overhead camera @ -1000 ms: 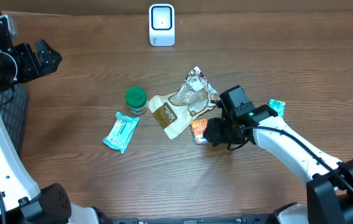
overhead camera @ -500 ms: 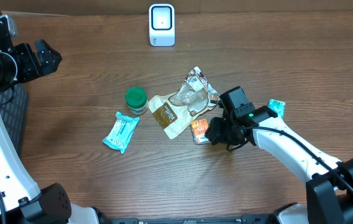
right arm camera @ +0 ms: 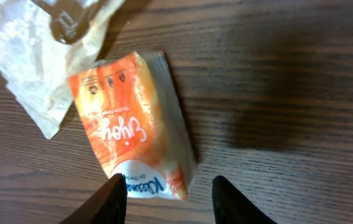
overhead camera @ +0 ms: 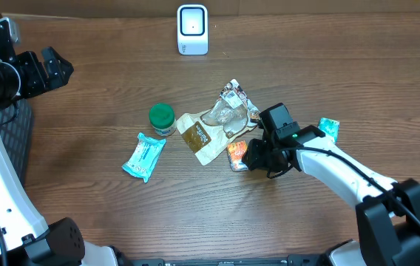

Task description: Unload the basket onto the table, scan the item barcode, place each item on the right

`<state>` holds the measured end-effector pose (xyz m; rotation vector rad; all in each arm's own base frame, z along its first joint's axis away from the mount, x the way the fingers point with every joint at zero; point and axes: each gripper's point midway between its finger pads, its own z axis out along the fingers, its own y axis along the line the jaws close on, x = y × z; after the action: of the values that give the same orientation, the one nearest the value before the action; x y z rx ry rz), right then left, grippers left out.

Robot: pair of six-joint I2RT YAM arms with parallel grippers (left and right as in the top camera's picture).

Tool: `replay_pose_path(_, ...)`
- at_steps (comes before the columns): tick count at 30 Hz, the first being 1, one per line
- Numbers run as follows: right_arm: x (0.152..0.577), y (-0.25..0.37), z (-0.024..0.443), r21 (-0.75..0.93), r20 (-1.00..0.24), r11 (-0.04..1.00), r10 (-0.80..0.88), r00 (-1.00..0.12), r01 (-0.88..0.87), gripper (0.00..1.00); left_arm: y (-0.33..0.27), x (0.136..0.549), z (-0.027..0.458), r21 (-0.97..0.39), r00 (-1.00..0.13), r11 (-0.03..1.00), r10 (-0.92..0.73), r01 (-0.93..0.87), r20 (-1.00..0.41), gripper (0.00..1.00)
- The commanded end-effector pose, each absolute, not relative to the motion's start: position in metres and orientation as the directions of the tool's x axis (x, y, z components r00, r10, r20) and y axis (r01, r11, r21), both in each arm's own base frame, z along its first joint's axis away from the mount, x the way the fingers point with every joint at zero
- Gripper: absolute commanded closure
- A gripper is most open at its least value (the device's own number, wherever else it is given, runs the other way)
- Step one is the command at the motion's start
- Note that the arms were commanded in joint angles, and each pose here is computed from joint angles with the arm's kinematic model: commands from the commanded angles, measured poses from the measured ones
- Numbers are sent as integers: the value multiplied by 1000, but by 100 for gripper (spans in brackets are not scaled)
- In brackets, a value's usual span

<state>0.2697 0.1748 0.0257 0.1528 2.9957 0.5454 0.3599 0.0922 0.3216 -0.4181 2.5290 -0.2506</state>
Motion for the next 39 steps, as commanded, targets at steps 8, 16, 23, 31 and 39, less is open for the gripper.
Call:
replay_pose_path(8, 270, 179, 16, 367, -53, 926, 115, -992, 87, 58, 90, 360, 329, -257, -790, 942, -322, -214, -521, 0)
replay_pose_path(16, 270, 179, 16, 372, -56, 924, 114, -992, 85, 58, 90, 360, 329, -257, -790, 942, -322, -214, -521, 0)
replay_pose_path(23, 265, 177, 8, 364, -31, 924, 138, -990, 118, 64, 90, 360, 329, -257, -790, 942, -322, -214, -521, 0)
replay_pose_path(31, 259, 180, -2, 380, 3, 917, 131, -991, 122, 87, 90, 360, 329, -257, -790, 942, -322, -214, -521, 0)
replay_pose_path(39, 271, 191, 33, 452, -36, 890, 84, -996, 59, 96, 90, 360, 329, -257, -790, 942, -322, -214, -521, 0)
